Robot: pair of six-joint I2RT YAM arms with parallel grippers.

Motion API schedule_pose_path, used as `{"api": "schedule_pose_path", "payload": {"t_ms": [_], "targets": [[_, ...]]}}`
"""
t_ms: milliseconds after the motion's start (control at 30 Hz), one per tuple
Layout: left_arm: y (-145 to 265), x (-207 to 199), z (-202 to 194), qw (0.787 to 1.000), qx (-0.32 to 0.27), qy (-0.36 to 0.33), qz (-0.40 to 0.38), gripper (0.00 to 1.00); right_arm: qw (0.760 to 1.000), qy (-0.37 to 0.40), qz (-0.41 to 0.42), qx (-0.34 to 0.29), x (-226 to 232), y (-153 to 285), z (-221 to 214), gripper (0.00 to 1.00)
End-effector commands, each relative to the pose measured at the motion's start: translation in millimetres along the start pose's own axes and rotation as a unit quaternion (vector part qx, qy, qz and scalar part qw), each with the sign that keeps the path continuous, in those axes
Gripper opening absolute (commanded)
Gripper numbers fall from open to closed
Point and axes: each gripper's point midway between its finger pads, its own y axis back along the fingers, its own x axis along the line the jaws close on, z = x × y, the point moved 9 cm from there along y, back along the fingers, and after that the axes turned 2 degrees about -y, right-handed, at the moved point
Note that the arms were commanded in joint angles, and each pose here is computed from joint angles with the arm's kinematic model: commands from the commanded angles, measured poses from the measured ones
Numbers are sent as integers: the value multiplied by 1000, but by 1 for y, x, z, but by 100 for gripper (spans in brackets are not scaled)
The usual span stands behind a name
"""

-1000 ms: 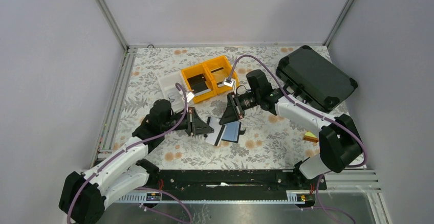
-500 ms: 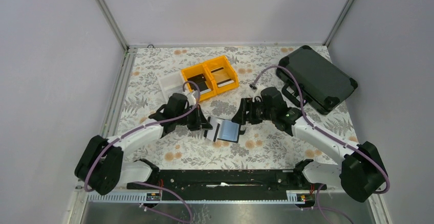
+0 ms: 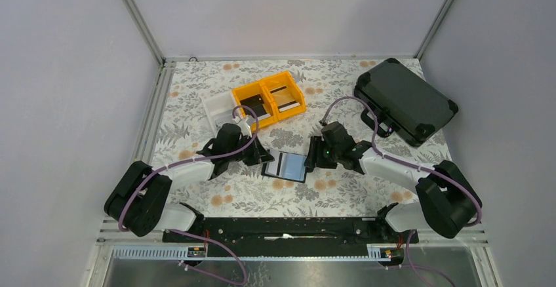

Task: Put the credit cards into the card holder
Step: Insert the credit card into the card holder.

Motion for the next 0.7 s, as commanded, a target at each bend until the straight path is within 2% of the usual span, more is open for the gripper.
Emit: {"api": "schedule_pose_path", "payload": {"t_ms": [0,100,300,567,667], "targets": [[-3,-4,7,999,-33,-29,-25,0,999,6,-42,-5,8,-9,-1,53],[-3,-2,5,999,-29,-31,-24,0,997,13,-75,-12,6,-15,-2,39],[-3,2,1,999,-38,-15,-26,0,992,37,-111,-43,3,-21,8,2],[-5,3,0,997,-68,24,-40,0,988,102,-108,-51,7,-38,24,0],[-7,7,-5,994,-77,70,-36,0,988,101,-110,-49,7,-40,25,0]]}}
